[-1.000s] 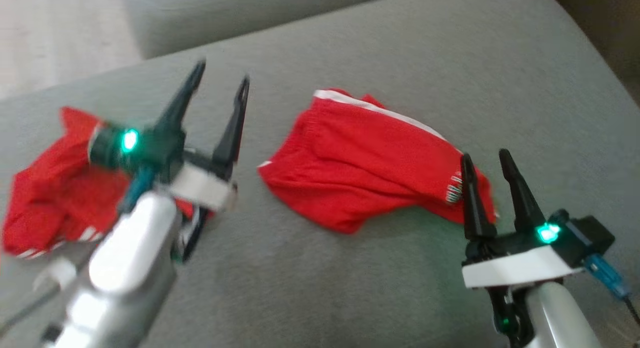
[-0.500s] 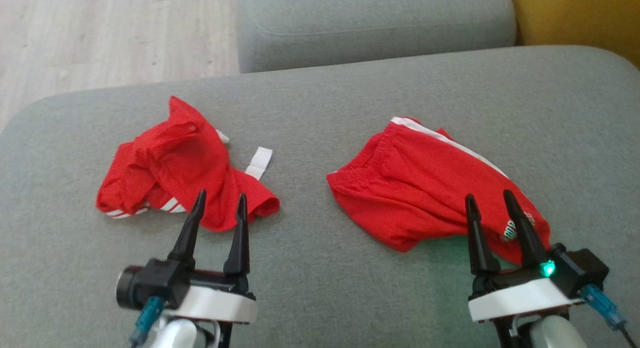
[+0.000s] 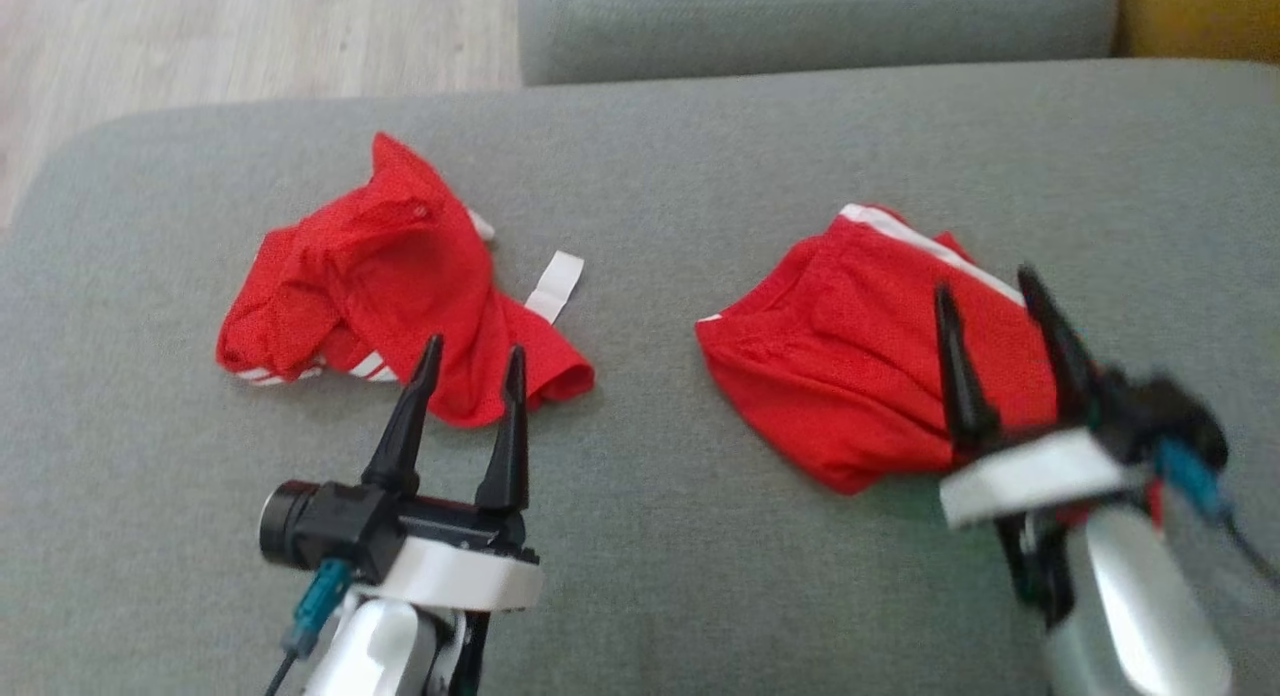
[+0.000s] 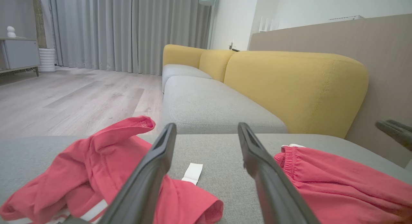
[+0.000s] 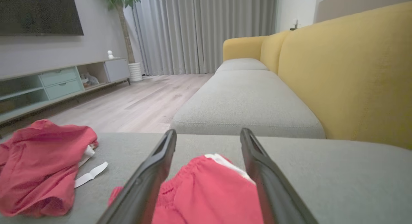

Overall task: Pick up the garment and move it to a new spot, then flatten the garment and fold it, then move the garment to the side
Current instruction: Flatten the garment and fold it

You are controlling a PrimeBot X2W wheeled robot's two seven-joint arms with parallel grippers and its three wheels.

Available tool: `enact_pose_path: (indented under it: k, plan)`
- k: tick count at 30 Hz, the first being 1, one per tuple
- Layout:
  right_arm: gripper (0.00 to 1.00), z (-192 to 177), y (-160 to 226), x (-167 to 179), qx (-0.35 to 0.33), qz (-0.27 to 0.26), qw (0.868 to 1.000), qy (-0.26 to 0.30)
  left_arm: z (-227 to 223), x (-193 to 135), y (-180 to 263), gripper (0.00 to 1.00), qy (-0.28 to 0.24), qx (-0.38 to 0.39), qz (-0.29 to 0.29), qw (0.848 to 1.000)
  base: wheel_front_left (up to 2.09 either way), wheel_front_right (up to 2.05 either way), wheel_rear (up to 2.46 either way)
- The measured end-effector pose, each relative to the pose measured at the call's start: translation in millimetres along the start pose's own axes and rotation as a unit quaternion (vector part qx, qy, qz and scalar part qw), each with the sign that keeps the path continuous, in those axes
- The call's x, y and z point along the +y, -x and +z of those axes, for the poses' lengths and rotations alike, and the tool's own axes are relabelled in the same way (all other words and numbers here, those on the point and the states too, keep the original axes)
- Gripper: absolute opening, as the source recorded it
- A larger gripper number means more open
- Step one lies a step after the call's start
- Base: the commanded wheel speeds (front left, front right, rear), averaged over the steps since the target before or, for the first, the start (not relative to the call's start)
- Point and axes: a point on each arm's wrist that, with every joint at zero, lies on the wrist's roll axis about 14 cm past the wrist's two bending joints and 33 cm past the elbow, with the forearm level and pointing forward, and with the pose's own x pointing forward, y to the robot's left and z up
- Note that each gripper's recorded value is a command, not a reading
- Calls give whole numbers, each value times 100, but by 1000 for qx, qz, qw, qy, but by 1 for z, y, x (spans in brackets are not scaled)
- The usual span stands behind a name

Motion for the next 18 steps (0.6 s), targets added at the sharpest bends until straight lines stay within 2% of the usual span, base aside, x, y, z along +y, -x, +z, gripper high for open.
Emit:
enact_pose_path:
  k: [4,8,13,17,18]
  plan:
    - [100,-2,-45,-3,41,9,999,24,-11,6,-4,100,4,15,6,1000,0,0,0]
    - [100,-27,-74,-13,128,15,991,41,-27,17,0,100,10,38,23,999,0,0,0]
    - [100,-70,-86,-31,237,4,971,39,-26,30,-1,100,7,38,41,998,0,0,0]
    - [100,-96,-89,-35,296,10,954,54,-27,37,1,100,9,39,53,998,0,0,0]
    - [100,-108,-88,-34,322,18,944,63,-28,40,3,100,6,41,58,997,0,0,0]
